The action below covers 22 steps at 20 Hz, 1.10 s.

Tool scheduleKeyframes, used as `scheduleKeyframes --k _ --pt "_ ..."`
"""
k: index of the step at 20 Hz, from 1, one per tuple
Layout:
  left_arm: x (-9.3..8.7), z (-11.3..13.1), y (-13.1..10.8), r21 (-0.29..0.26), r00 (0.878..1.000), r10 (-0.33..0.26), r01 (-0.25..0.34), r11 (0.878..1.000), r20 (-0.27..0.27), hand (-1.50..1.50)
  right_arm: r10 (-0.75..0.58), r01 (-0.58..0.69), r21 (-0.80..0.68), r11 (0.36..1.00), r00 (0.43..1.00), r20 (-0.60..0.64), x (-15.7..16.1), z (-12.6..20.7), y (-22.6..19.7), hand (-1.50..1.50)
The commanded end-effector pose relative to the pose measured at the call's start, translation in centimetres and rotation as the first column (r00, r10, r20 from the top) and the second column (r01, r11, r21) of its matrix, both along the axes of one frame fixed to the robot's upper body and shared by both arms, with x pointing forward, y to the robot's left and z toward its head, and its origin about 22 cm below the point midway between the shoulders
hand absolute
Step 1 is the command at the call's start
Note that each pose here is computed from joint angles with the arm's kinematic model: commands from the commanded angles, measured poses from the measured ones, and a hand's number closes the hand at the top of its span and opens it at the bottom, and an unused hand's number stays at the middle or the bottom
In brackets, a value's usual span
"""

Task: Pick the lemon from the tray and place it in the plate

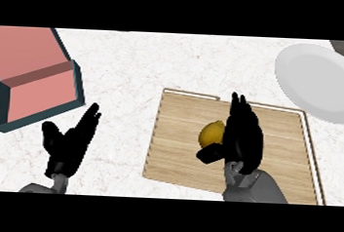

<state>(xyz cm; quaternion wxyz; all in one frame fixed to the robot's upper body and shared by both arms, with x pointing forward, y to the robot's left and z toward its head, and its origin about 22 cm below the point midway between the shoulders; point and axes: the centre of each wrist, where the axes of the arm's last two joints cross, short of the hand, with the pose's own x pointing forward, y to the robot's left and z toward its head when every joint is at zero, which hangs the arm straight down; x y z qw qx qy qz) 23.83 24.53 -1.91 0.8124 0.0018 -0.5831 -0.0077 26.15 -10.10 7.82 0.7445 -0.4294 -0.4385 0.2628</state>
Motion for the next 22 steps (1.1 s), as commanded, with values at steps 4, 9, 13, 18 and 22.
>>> scheduleKeyframes --k 4,9,13,18,22 --pt "-0.2 -1.7 -0.3 0.004 0.999 0.014 -0.014 1.0 -0.049 0.0 -0.08 0.08 -0.009 0.997 0.989 -0.127 1.5 -0.7 -0.3 -1.5" --pt "-1.1 -0.4 -1.4 -0.005 0.999 0.019 -0.019 1.0 -0.046 0.0 0.01 -0.025 -0.1 0.995 0.99 -0.144 0.4 -2.7 1.5 1.5" --pt "0.2 -2.3 -1.8 0.013 0.998 0.002 -0.002 1.0 -0.061 0.0 0.014 -0.03 -0.124 0.992 0.991 -0.131 1.5 -2.5 1.5 1.5" --pt "-0.5 -1.5 -1.7 -0.01 0.999 -0.024 0.023 1.0 -0.045 0.0 -0.097 0.084 -0.122 0.989 0.99 -0.101 7.6 -2.7 1.4 1.5" --pt "1.0 -0.5 -2.3 -0.012 0.998 -0.061 0.061 0.998 -0.028 0.0 -0.196 0.189 -0.128 0.974 0.979 -0.05 11.8 0.2 1.4 1.5"
